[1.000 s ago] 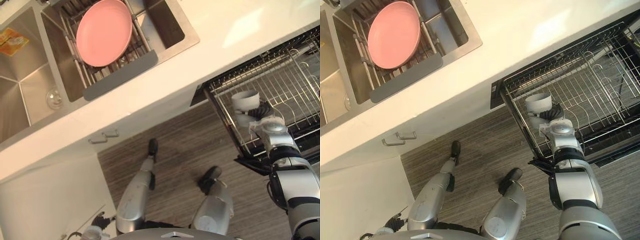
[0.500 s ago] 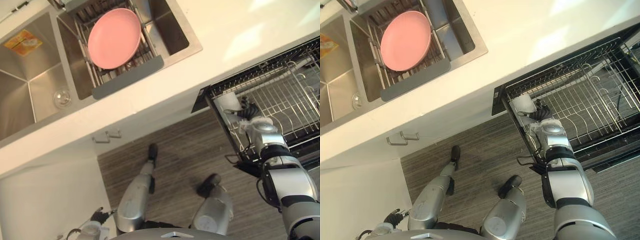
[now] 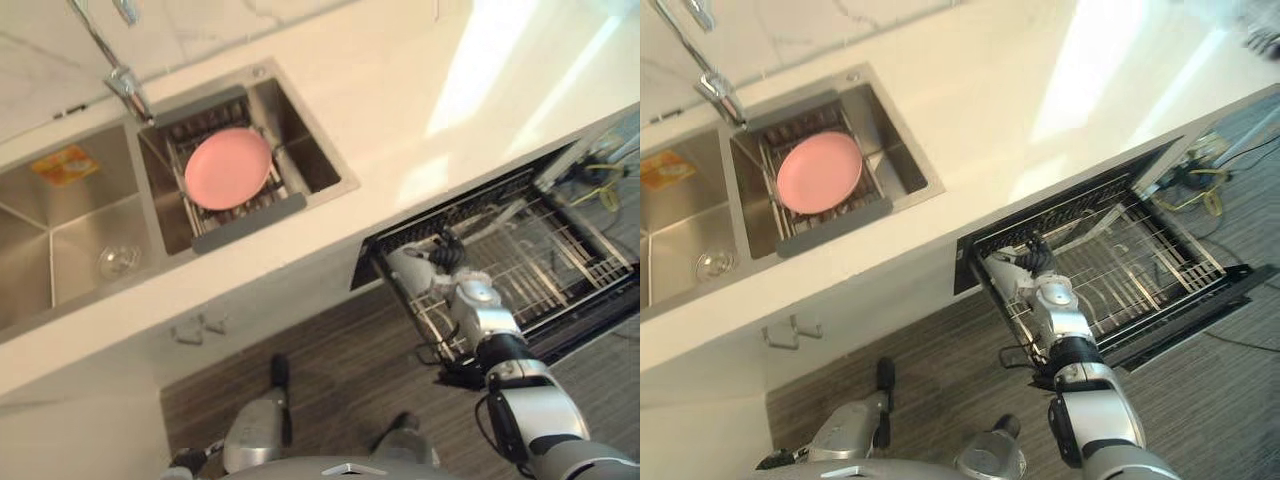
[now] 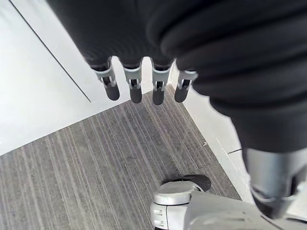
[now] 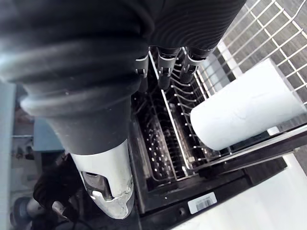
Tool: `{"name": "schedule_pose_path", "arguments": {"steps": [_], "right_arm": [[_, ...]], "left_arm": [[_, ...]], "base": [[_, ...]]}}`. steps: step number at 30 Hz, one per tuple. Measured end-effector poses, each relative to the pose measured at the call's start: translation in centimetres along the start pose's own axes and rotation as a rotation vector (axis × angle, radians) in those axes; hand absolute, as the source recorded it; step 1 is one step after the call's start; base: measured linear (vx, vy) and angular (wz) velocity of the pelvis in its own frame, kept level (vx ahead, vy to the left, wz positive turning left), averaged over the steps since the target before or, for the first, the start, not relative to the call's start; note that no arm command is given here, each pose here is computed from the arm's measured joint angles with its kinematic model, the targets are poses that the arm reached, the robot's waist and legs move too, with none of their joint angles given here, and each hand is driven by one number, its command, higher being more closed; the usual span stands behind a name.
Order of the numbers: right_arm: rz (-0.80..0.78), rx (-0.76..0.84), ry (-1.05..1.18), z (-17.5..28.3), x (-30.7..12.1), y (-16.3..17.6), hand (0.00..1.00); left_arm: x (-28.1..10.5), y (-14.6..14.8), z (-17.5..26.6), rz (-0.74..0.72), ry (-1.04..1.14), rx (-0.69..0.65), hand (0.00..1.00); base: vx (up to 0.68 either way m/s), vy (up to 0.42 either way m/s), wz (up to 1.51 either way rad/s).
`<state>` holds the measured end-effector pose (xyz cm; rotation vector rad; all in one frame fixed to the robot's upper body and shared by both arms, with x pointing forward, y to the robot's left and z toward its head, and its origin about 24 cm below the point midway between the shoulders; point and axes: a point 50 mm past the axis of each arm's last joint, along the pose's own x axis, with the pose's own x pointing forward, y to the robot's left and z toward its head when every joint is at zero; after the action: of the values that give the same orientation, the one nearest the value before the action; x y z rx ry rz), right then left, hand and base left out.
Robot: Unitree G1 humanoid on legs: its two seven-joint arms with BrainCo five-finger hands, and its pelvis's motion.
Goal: Walk over to the sink, pick up the cup, carry it to the dishwasher, place the cup inside the dishwasher, then close the dishwasher door
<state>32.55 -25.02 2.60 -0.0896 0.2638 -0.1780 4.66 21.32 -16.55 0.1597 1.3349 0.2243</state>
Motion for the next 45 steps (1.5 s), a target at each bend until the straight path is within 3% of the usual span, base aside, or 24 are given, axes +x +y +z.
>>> {"name": "schedule_pose_path", "arguments": {"steps": [3, 7, 15, 18, 20, 24, 29, 34, 39, 45], "right_arm": [[-0.013, 0.034, 0.025, -1.3, -0.8, -0.3, 0.00], [0.008, 0.270, -0.034, -1.9, -2.5, -0.7, 0.00], [0.209, 0.680, -0.581, 7.5, -6.4, 1.9, 0.00], [0.338, 0.772, -0.717, 9.8, -8.0, 2.2, 0.00], [0.439, 0.766, -0.781, 11.0, -9.2, 2.5, 0.00], [0.515, 0.751, -0.828, 12.4, -10.2, 2.8, 0.00], [0.516, 0.710, -0.671, 11.4, -8.9, 4.5, 0.00], [0.450, 0.643, -0.546, 9.2, -7.5, 5.3, 0.00], [0.291, 0.645, -0.541, 7.4, -7.6, 2.3, 0.00], [0.313, 0.664, -0.552, 7.4, -7.9, 3.4, 0.00]], "left_arm": [[-0.2, -0.3, -1.1, -0.007, 0.042, -0.038, 0.00], [-0.2, -0.6, -1.4, -0.028, 0.064, -0.192, 0.00], [-0.4, -0.2, -2.7, -0.018, 0.097, -0.567, 0.00], [-0.5, 0.0, -3.5, 0.044, 0.132, -0.738, 0.00], [-0.5, -0.2, -3.5, 0.049, 0.134, -0.779, 0.00], [-0.3, -0.3, -2.5, 0.049, 0.108, -0.714, 0.00], [-0.7, -1.0, -4.5, 0.035, 0.150, -0.465, 0.00], [-0.8, -0.3, -5.3, -0.004, 0.133, -0.407, 0.00], [-0.6, 0.1, -4.6, -0.012, 0.105, -0.360, 0.00], [-0.3, 1.9, -3.6, 0.028, 0.086, -0.311, 0.00]], "base": [[-0.03, -0.061, -0.37], [-0.03, -0.056, -0.21], [-0.03, -0.055, -0.07], [-0.08, -0.059, 0.03], [-0.06, -0.015, 0.27], [0.00, 0.023, 1.02], [0.06, 0.108, 0.48], [0.09, 0.103, 0.06], [0.15, 0.146, 0.72], [0.13, 0.054, 0.78]]}}
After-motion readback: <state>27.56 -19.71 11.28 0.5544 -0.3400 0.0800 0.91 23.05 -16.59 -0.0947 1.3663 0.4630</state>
